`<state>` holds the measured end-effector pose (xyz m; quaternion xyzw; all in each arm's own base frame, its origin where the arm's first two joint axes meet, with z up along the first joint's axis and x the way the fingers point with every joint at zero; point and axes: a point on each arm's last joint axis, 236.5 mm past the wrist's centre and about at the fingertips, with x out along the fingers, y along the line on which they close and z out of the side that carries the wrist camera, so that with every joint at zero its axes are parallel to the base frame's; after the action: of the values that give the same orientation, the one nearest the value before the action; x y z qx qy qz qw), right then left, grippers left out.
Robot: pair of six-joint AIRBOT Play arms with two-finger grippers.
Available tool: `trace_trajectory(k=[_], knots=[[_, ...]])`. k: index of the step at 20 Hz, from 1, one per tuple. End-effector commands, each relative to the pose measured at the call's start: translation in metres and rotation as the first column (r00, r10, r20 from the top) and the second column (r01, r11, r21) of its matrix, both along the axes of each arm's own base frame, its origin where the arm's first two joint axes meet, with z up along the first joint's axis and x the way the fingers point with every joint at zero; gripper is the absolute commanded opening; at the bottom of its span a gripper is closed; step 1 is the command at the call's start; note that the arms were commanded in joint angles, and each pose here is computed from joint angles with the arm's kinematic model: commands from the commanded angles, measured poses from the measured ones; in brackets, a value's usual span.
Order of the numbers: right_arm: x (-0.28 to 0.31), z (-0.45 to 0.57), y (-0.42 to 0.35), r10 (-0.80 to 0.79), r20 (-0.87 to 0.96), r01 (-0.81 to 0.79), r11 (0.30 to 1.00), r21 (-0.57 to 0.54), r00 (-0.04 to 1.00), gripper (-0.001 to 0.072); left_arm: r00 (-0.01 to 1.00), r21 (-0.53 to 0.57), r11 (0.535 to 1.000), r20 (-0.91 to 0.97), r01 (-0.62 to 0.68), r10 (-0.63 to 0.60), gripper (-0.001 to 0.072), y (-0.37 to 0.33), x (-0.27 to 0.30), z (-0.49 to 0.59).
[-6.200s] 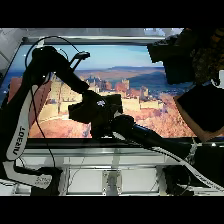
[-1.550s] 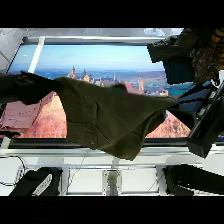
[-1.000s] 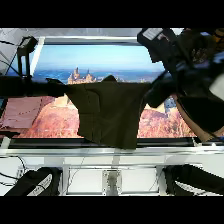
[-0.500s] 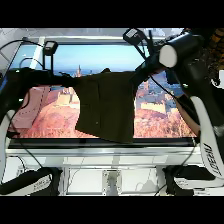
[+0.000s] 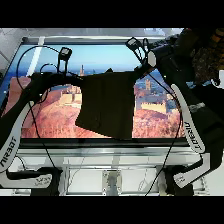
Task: Fold the clothes and pants, and hang the long-sleeved shirts on hangers.
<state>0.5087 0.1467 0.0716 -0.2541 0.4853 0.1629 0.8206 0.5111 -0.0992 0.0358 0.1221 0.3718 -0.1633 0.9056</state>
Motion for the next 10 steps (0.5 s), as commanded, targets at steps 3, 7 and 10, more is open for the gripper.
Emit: trace_trajectory(k=[3,7,10], knots=[[-0.045,-0.056,-0.003,0.071,-0.253,-0.079,0.997,-0.024,0.965,0.0016,0.978,0.066,0.977,-0.076,0.202,-0.197,0.0024,-0.016,-0.021,-0.018],[-0.067,-0.034,0.003,0.103,-0.278,-0.102,0.995,0.018,0.955,0.0015,0.944,0.079,0.954,-0.187,0.289,-0.271,0.0023,-0.017,-0.060,-0.013],[-0.104,-0.011,0.014,0.154,-0.337,-0.134,0.988,0.081,0.929,0.0015,0.921,0.111,0.938,-0.256,0.329,-0.293,0.0023,-0.005,-0.085,-0.012]])
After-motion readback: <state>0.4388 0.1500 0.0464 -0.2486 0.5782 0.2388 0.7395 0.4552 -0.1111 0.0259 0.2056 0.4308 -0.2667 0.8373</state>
